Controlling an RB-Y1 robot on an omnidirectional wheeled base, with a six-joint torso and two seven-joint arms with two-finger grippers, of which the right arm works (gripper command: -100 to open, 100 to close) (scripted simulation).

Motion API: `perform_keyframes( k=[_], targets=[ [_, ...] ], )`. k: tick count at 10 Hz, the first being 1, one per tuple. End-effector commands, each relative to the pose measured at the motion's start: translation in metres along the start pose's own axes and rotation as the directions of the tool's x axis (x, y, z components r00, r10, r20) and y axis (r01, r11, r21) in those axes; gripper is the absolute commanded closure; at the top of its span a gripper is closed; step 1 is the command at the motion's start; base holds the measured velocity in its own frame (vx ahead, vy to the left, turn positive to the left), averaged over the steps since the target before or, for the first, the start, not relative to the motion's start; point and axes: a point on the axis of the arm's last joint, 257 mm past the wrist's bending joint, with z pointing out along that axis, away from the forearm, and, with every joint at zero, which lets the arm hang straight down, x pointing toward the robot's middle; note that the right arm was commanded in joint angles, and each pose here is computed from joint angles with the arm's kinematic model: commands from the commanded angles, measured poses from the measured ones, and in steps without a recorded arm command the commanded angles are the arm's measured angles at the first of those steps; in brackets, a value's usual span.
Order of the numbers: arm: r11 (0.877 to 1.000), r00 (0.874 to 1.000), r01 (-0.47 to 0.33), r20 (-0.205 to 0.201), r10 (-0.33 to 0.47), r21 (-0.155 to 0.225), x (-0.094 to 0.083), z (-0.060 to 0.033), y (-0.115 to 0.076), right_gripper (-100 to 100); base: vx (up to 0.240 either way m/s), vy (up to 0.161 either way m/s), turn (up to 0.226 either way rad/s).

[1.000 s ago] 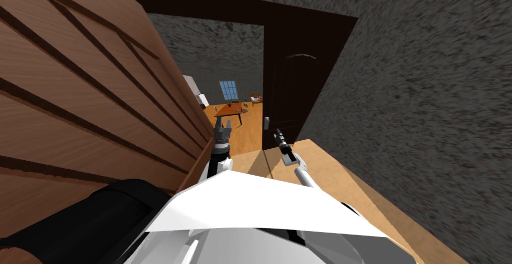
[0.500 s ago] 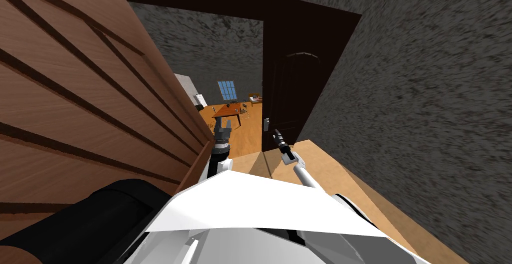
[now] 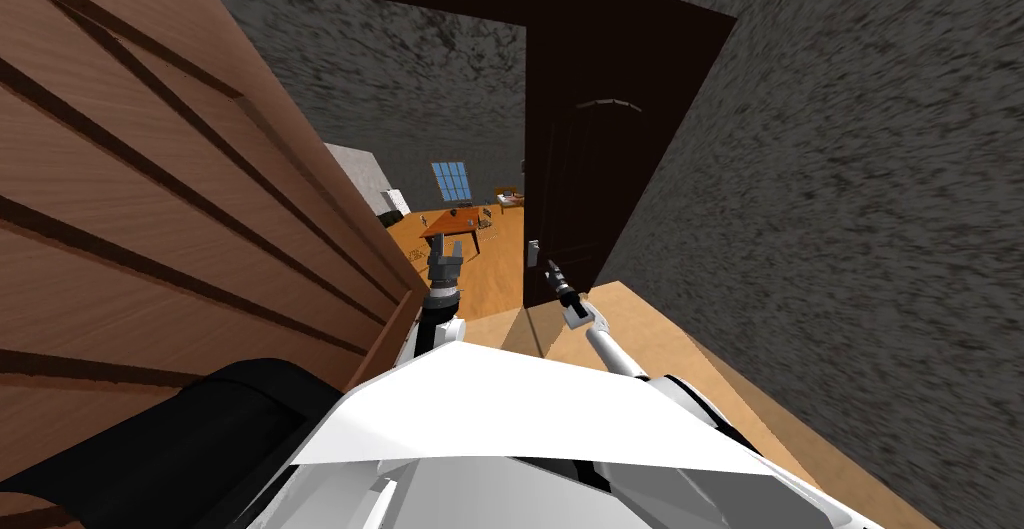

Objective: Pull the door open

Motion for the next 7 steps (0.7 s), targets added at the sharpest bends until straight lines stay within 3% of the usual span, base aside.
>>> perform_keyframes(
  k=[1, 5, 6, 7],
  targets=[
    [1.0, 1.0, 0.009, -0.007, -0.009, 0.02, 0.0, 0.0027, -0.006, -100, 0.156, 0.02, -0.043],
    [0.999, 1.0, 0.02, -0.014, -0.019, 0.042, -0.001, 0.0052, -0.013, -100, 0.114, 0.022, -0.02],
    [0.999, 1.0, 0.019, 0.006, -0.019, 0.046, -0.021, -0.0002, -0.014, -100, 0.084, 0.085, 0.169],
    [0.999, 1.0, 0.019, 0.016, -0.019, 0.048, -0.03, -0.0028, -0.015, -100, 0.131, 0.12, 0.132]
  ],
)
